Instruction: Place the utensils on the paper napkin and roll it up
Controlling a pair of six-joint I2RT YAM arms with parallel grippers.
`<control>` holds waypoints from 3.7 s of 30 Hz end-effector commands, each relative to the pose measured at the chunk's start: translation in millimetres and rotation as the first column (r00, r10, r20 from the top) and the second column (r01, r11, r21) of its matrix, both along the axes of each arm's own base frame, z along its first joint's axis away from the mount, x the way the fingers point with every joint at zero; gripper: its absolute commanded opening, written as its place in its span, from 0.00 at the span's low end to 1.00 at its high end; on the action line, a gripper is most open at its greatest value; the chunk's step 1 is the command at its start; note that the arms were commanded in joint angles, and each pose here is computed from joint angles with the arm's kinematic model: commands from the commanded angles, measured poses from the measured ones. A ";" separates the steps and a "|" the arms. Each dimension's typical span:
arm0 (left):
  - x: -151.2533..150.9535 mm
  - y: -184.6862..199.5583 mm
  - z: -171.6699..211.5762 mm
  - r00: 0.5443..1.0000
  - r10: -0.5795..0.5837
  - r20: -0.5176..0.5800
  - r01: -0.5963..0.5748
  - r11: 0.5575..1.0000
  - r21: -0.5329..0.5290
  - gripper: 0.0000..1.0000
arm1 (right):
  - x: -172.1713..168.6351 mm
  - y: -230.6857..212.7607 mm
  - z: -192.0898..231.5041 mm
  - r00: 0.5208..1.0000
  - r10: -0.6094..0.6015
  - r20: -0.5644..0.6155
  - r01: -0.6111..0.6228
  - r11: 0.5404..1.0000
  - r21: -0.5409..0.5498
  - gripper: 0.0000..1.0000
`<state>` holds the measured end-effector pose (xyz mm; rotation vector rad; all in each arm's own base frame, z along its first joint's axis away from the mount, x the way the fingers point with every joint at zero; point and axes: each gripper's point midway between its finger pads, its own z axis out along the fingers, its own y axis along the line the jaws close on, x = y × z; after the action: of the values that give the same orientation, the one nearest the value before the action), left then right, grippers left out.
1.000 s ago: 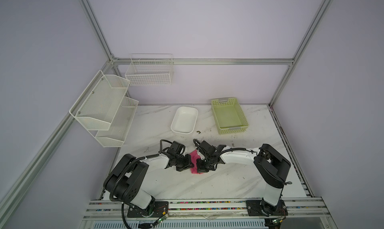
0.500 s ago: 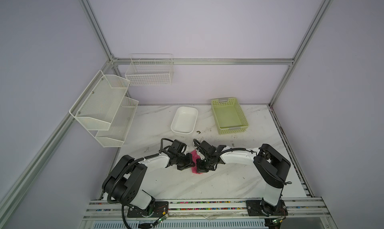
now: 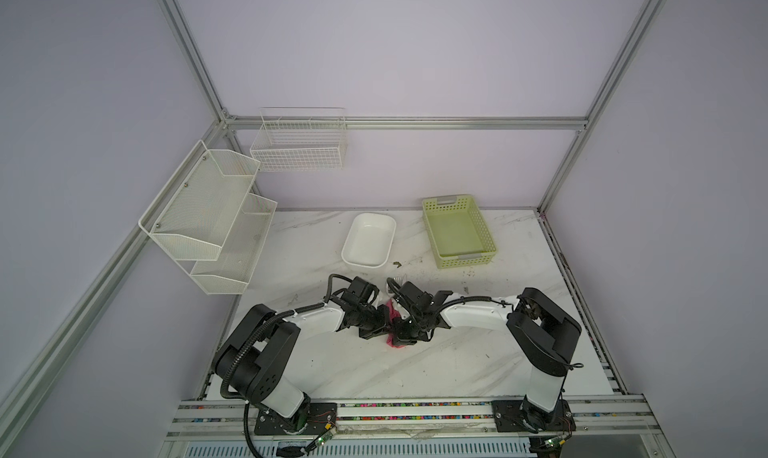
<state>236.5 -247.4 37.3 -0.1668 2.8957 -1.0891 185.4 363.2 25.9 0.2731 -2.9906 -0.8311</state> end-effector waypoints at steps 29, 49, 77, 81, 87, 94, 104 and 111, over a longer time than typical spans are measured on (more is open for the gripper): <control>5.1 28.7 -14.9 0.997 0.054 -0.056 -0.045 0.986 0.159 0.00 | 3.8 -20.0 34.3 0.995 0.040 -0.093 0.013 0.863 0.505 0.00; 17.1 11.3 26.3 0.998 0.018 0.060 -0.022 0.997 0.070 0.00 | -0.1 -35.9 -27.1 0.976 -0.036 -0.213 0.117 0.917 0.382 0.00; 26.7 -46.3 51.7 0.988 -0.120 0.096 0.122 0.992 -0.011 0.02 | -7.1 -42.5 -44.6 0.970 -0.033 -0.242 0.118 0.931 0.346 0.00; 24.8 -51.2 44.0 0.989 -0.135 0.068 0.136 0.991 -0.014 0.05 | -7.9 -43.0 -46.6 0.970 -0.031 -0.243 0.115 0.932 0.343 0.00; 16.2 -41.3 13.8 0.993 -0.111 -0.027 0.112 0.992 0.050 0.06 | -7.1 -43.5 -40.4 0.972 -0.030 -0.235 0.114 0.928 0.355 0.00; 4.4 -26.1 -9.5 0.991 -0.084 -0.103 0.097 0.987 0.126 0.06 | 6.6 -42.7 6.8 0.984 -0.041 -0.175 0.115 0.892 0.437 0.00; 6.0 -24.2 -10.7 0.992 -0.075 -0.104 0.089 0.986 0.140 0.05 | 13.1 -55.4 8.5 0.986 -0.061 -0.158 0.126 0.884 0.451 0.00; 9.7 -27.9 -1.2 0.994 -0.079 -0.079 0.088 0.988 0.125 0.05 | 10.1 -51.4 -3.1 0.984 -0.026 -0.178 0.108 0.875 0.472 0.00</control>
<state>240.4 -275.6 36.7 -0.0605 3.0390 -0.9975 197.7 311.7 32.5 0.0831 -2.6120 -1.5304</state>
